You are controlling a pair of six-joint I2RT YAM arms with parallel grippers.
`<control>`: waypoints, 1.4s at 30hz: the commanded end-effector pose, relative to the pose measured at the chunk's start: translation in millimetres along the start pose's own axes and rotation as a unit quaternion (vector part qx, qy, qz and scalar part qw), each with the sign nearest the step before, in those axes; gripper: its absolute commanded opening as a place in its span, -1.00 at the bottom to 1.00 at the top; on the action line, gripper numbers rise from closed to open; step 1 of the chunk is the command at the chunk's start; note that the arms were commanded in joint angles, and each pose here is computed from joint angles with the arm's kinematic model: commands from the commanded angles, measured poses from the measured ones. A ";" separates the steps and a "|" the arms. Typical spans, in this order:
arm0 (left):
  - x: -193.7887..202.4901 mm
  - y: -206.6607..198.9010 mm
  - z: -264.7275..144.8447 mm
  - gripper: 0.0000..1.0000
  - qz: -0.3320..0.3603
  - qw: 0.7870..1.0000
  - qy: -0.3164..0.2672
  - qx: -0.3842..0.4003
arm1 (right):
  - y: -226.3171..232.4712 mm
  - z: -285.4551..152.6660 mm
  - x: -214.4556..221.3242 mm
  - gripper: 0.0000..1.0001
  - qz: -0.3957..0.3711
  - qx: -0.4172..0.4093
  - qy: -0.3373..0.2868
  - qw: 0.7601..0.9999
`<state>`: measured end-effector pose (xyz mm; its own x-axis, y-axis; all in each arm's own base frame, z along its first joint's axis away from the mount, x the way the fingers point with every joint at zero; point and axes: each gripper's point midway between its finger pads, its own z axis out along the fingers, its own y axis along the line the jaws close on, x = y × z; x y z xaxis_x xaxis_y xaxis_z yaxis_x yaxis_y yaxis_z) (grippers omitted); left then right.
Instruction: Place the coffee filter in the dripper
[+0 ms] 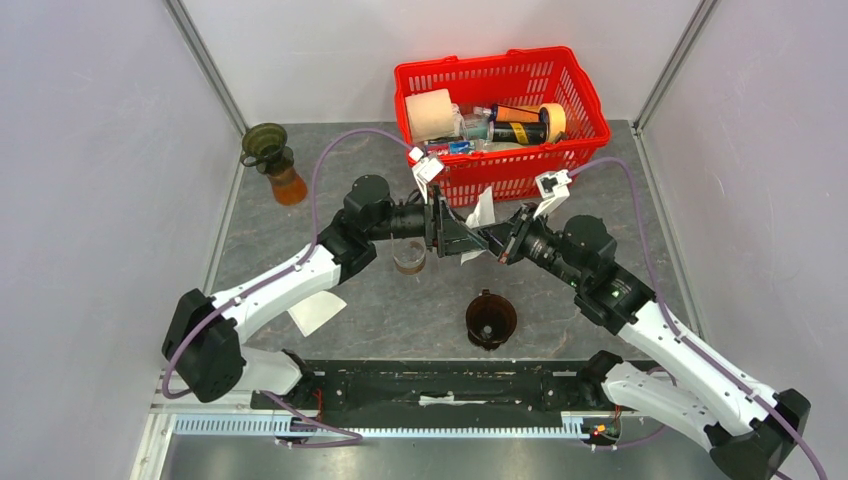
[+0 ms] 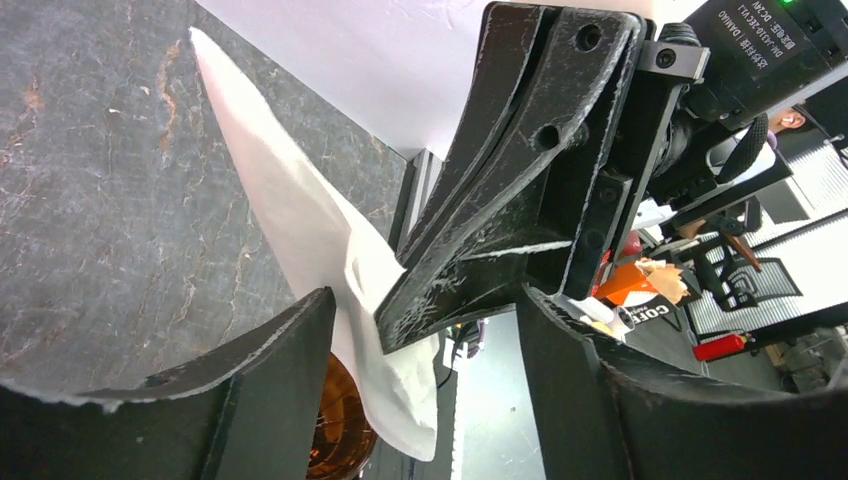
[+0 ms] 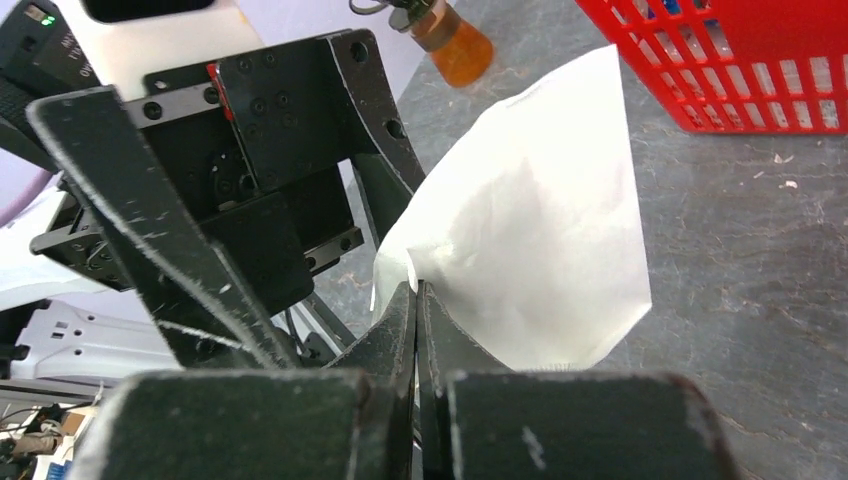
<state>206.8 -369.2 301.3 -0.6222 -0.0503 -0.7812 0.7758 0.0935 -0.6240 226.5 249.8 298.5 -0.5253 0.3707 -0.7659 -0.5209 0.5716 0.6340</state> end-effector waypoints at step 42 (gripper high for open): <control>5.3 48.3 -42.1 -0.95 0.064 0.973 -0.035 -0.219 | -71.4 15.4 13.1 -0.26 0.054 0.174 -0.014 0.983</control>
<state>253.3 -313.1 253.8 -0.5742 -0.1548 -0.8040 0.5765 0.6208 -0.5313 258.2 230.6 228.9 -0.6047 0.3940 -0.6922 -0.2132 0.7573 0.6173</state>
